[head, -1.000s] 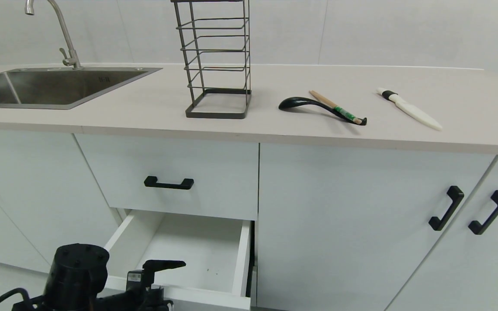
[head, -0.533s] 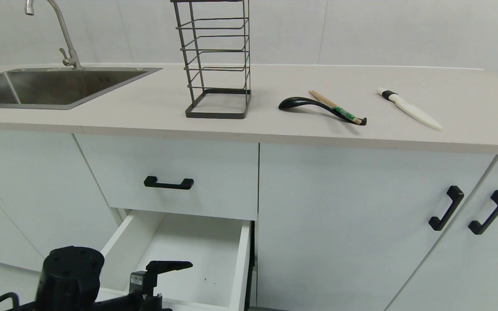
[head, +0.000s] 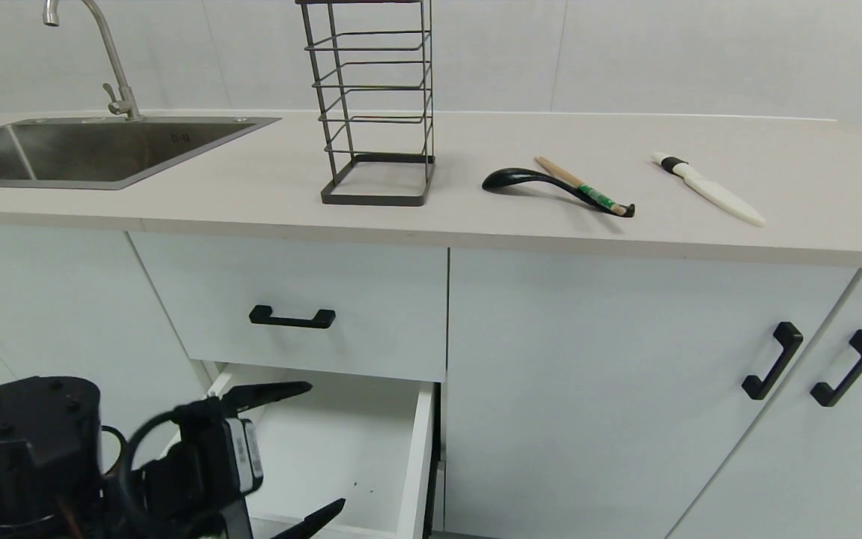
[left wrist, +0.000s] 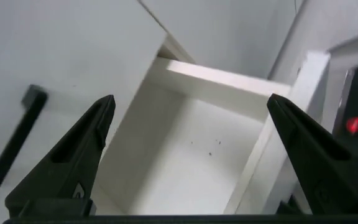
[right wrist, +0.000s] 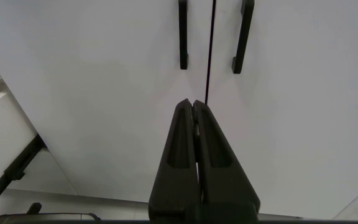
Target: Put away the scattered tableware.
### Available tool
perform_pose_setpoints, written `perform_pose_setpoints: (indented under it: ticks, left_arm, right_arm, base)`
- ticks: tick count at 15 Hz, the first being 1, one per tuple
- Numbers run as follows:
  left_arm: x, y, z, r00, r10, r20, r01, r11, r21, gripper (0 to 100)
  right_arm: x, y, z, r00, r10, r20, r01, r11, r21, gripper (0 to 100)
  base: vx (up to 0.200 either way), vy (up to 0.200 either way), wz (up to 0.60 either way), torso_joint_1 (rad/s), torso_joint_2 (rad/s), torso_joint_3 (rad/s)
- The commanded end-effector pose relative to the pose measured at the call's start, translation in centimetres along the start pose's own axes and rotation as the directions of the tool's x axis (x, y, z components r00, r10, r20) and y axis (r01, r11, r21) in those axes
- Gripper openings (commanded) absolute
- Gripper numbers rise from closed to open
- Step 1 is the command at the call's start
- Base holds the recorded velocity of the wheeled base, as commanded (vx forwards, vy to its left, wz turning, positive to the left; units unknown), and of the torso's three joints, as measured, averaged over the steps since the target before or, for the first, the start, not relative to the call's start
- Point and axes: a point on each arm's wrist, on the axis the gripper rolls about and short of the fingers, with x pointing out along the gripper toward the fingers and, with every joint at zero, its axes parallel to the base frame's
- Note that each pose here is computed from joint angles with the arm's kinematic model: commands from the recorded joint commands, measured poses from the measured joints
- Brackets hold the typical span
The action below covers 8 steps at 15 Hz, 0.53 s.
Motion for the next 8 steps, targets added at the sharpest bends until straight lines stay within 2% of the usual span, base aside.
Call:
perform_pose_setpoints:
  ticks: [1, 2, 3, 4, 5, 6, 7, 8]
  left_arm:
    - [-2.9, 1.1, 1.7, 0.992, 0.082, 0.091, -0.069, 0.988, -0.138, 100]
    - [-3.9, 0.5, 1.7, 0.991, 0.034, 0.130, -0.005, 0.976, -0.217, 100]
    - [-4.4, 0.0, 1.5, 0.989, 0.013, 0.146, 0.023, 0.969, -0.244, 100]
    - [-5.5, -0.8, 0.8, 0.988, 0.009, 0.154, 0.037, 0.956, -0.292, 100]
    - [-6.6, -1.2, 0.0, 0.988, 0.064, 0.137, -0.012, 0.934, -0.356, 100]
    - [-7.5, -1.2, -0.4, 0.984, 0.123, 0.126, -0.063, 0.913, -0.402, 100]
    - [-8.2, -0.8, -0.4, 0.974, 0.194, 0.119, -0.125, 0.893, -0.431, 100]
    - [-8.6, -0.5, -0.4, 0.964, 0.243, 0.110, -0.171, 0.881, -0.442, 100]
  right_arm:
    - [0.0, 0.0, 0.0, 1.000, 0.001, -0.002, -0.001, 1.000, 0.000, 0]
    - [0.0, 0.0, 0.0, 1.000, 0.001, 0.000, -0.001, 1.000, 0.000, 0]
    - [0.0, 0.0, 0.0, 1.000, 0.001, 0.000, -0.001, 1.000, 0.000, 0]
    - [0.0, 0.0, 0.0, 1.000, 0.001, -0.002, -0.001, 1.000, 0.000, 0]
    - [0.0, 0.0, 0.0, 1.000, 0.001, -0.002, -0.001, 1.000, 0.000, 0]
    - [0.0, 0.0, 0.0, 1.000, 0.001, -0.002, -0.001, 1.000, 0.000, 0]
    - [0.0, 0.0, 0.0, 1.000, 0.001, 0.000, -0.001, 1.000, 0.000, 0]
    - [0.0, 0.0, 0.0, 1.000, 0.001, -0.002, -0.001, 1.000, 0.000, 0]
  base:
    - [0.000, 0.000, 0.00, 0.000, 0.00, 0.000]
    - [0.000, 0.000, 0.00, 0.000, 0.00, 0.000]
    - [0.000, 0.000, 0.00, 0.000, 0.00, 0.000]
    - [0.000, 0.000, 0.00, 0.000, 0.00, 0.000]
    - [0.000, 0.000, 0.00, 0.000, 0.00, 0.000]
    - [0.000, 0.000, 0.00, 0.000, 0.00, 0.000]
    - [0.000, 0.000, 0.00, 0.000, 0.00, 0.000]
    - [0.000, 0.000, 0.00, 0.000, 0.00, 0.000]
